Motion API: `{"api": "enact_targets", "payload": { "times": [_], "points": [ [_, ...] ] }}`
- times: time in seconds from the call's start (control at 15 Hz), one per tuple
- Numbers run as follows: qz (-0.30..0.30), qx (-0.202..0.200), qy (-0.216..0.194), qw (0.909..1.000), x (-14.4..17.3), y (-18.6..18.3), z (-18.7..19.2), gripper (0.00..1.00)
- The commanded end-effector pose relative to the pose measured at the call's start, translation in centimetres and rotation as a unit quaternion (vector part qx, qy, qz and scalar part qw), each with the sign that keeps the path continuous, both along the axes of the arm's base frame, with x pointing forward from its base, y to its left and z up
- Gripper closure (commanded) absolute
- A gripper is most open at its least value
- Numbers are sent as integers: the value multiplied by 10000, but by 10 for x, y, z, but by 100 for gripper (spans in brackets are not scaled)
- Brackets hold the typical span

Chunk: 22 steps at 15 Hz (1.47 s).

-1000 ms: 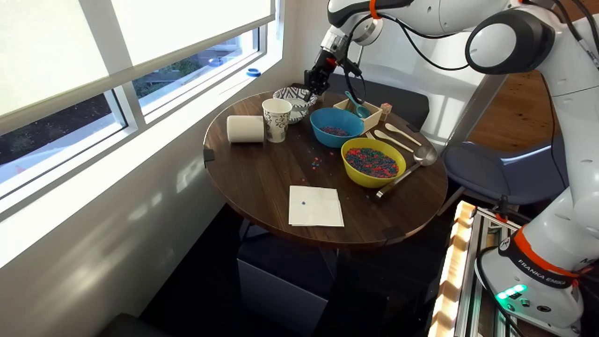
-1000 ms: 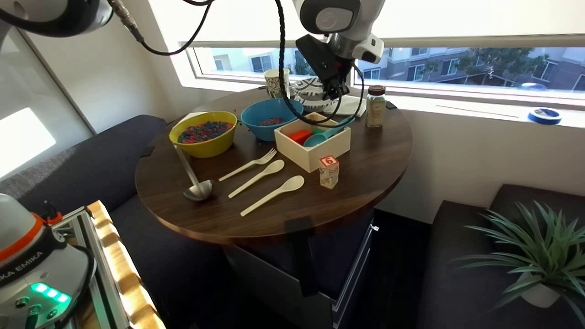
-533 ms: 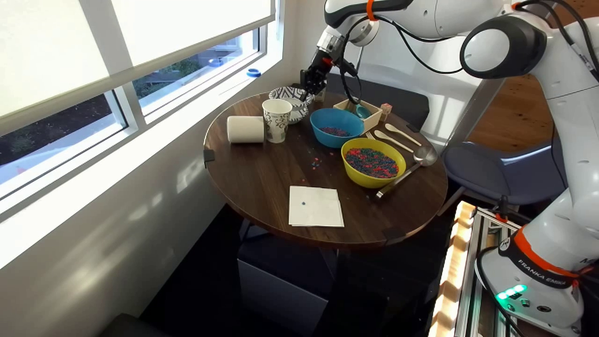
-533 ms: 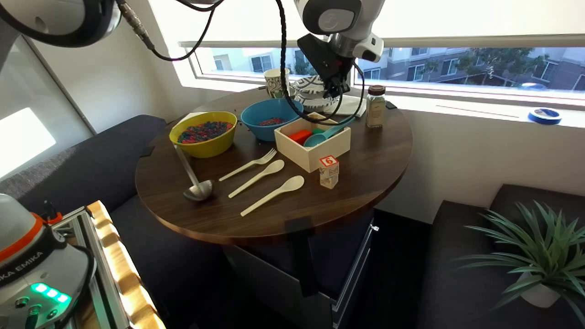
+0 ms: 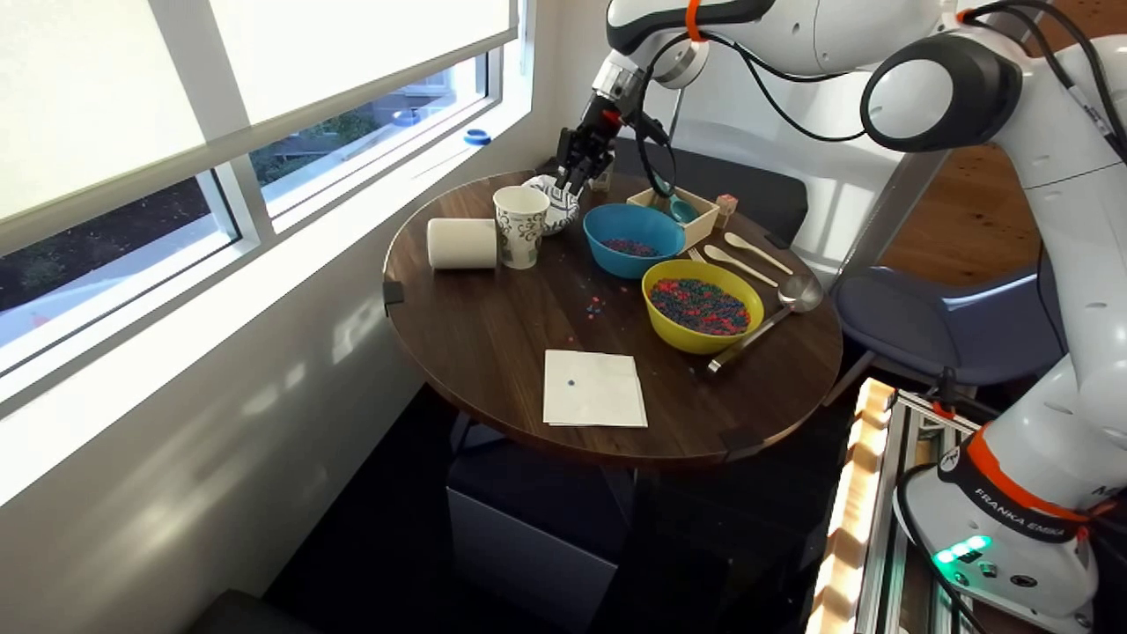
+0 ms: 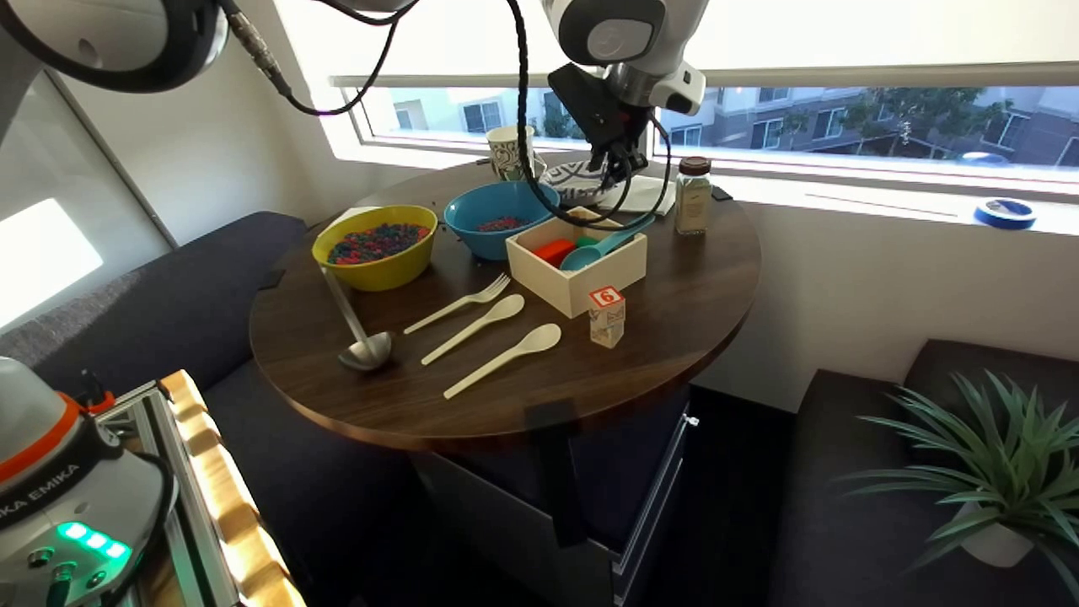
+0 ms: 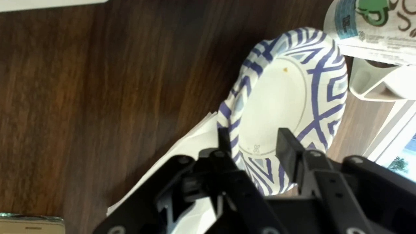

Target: Pour the content of the black and white bowl into the blue bowl

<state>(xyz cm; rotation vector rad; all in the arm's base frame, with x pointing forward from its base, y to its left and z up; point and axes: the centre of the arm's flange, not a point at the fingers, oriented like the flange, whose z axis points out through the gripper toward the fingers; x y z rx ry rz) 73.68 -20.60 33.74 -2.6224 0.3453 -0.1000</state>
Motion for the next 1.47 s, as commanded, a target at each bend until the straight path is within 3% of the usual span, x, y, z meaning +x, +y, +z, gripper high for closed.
{"api": "enact_targets", "payload": {
  "times": [0.0, 0.27, 0.47, 0.87, 1.13, 1.4],
  "points": [
    [84, 2, 1, 10000, 1, 2, 20, 26],
    [302, -211, -55, 9993, -7, 2, 55, 0],
    [499, -464, 178, 9975, -27, 0, 87, 0],
    [939, -1150, 238, 9886, -84, -7, 142, 0],
    [1652, -953, 364, 9810, -125, 3, 164, 0],
    [2445, -632, 558, 9660, -163, 25, 170, 0]
  ]
}}
